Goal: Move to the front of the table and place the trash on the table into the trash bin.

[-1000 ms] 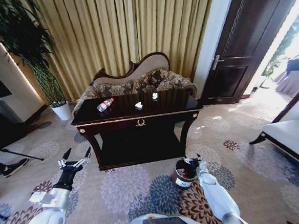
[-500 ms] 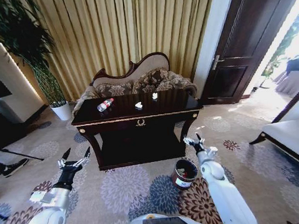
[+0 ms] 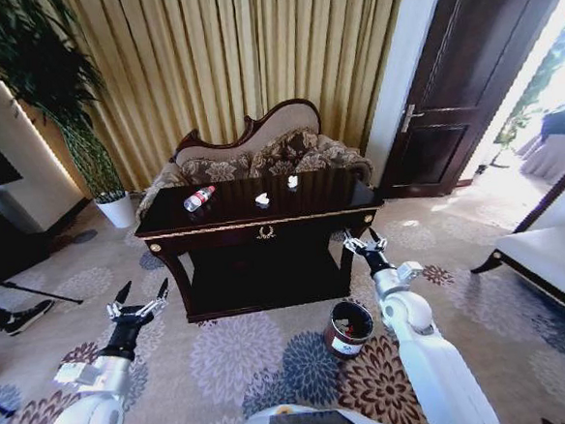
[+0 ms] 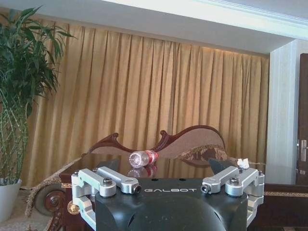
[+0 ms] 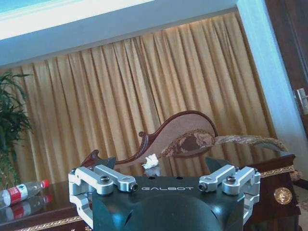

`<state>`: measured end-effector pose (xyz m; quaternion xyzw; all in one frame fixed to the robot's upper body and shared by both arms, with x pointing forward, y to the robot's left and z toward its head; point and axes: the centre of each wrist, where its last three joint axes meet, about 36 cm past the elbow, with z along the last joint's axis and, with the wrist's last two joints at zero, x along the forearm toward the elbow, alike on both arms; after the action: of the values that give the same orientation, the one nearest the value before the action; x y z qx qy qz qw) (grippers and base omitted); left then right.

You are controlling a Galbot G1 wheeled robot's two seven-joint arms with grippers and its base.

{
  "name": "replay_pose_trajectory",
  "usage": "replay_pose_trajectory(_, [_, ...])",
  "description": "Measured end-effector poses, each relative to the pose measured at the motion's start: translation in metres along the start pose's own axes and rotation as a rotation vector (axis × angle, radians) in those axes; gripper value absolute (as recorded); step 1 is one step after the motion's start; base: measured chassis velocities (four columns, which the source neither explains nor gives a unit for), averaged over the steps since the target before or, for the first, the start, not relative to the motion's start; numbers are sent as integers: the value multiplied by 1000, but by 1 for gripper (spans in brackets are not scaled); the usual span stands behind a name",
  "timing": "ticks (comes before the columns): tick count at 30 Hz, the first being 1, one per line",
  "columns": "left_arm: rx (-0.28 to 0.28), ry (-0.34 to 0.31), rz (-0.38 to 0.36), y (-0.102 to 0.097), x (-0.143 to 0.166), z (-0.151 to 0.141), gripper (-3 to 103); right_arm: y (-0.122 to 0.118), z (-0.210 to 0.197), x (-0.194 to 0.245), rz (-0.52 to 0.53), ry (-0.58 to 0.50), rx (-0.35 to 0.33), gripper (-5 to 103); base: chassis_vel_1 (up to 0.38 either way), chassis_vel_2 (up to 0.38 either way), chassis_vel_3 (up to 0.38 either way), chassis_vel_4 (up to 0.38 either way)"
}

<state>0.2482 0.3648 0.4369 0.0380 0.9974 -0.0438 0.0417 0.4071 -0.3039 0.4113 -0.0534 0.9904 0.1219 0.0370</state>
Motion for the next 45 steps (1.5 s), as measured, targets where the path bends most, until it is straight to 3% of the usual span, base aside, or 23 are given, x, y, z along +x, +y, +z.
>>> replay_pose_trajectory(45, [-5, 6, 4, 1, -2, 3, 100, 10, 13, 1, -66, 23, 32, 100, -67, 69, 70, -70])
